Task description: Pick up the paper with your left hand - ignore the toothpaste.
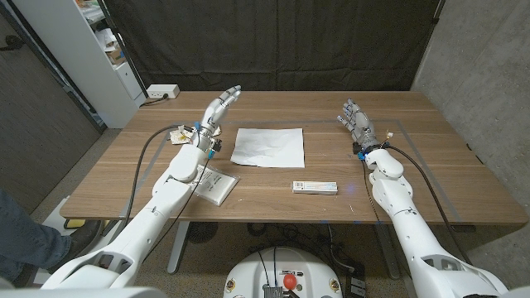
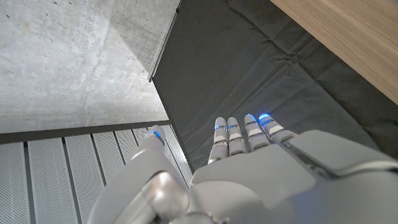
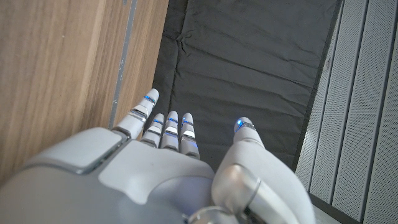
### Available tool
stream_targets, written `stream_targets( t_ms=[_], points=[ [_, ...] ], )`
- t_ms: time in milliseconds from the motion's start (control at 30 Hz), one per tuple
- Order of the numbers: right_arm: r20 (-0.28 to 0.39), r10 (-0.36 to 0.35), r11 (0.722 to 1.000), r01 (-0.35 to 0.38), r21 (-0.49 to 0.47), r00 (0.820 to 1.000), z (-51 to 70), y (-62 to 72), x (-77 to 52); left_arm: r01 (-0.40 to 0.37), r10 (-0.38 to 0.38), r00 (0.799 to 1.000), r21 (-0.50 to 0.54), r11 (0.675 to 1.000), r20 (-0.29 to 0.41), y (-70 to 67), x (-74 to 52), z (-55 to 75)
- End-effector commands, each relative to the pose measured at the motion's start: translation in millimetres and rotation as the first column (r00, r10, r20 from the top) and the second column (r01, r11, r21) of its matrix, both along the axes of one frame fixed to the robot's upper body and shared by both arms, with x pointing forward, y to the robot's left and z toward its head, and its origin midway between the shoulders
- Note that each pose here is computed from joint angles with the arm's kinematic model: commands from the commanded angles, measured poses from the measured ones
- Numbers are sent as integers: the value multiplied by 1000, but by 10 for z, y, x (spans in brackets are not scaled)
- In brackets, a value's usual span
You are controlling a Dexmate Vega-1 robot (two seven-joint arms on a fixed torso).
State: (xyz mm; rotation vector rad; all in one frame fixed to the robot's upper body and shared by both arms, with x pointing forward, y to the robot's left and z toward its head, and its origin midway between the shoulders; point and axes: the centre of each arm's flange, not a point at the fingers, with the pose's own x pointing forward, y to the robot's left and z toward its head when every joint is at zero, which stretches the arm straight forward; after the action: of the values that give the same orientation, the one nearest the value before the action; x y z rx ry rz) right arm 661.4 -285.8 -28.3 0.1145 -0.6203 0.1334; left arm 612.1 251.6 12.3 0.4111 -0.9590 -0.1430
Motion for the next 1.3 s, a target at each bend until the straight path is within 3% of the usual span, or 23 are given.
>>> stream_targets(
  t_ms=[33,533,833,1300],
  points=[
    [5,3,1000,-3,2,1000,25,9,42,-12,12,999,20,1000,44,-49,-73,20],
    [9,-6,1000,6,-1,1000,79,-57,68,-7,4,999,61,998,49,-151,-84,63],
    [1,-6,1000,6,5,1000,49,-91,93,-16,11,998,94,995,56,-210,-109,92],
    [13,-13,1000,13,7,1000,82,-165,55,-40,30,997,140,989,72,-294,-172,83]
  ],
)
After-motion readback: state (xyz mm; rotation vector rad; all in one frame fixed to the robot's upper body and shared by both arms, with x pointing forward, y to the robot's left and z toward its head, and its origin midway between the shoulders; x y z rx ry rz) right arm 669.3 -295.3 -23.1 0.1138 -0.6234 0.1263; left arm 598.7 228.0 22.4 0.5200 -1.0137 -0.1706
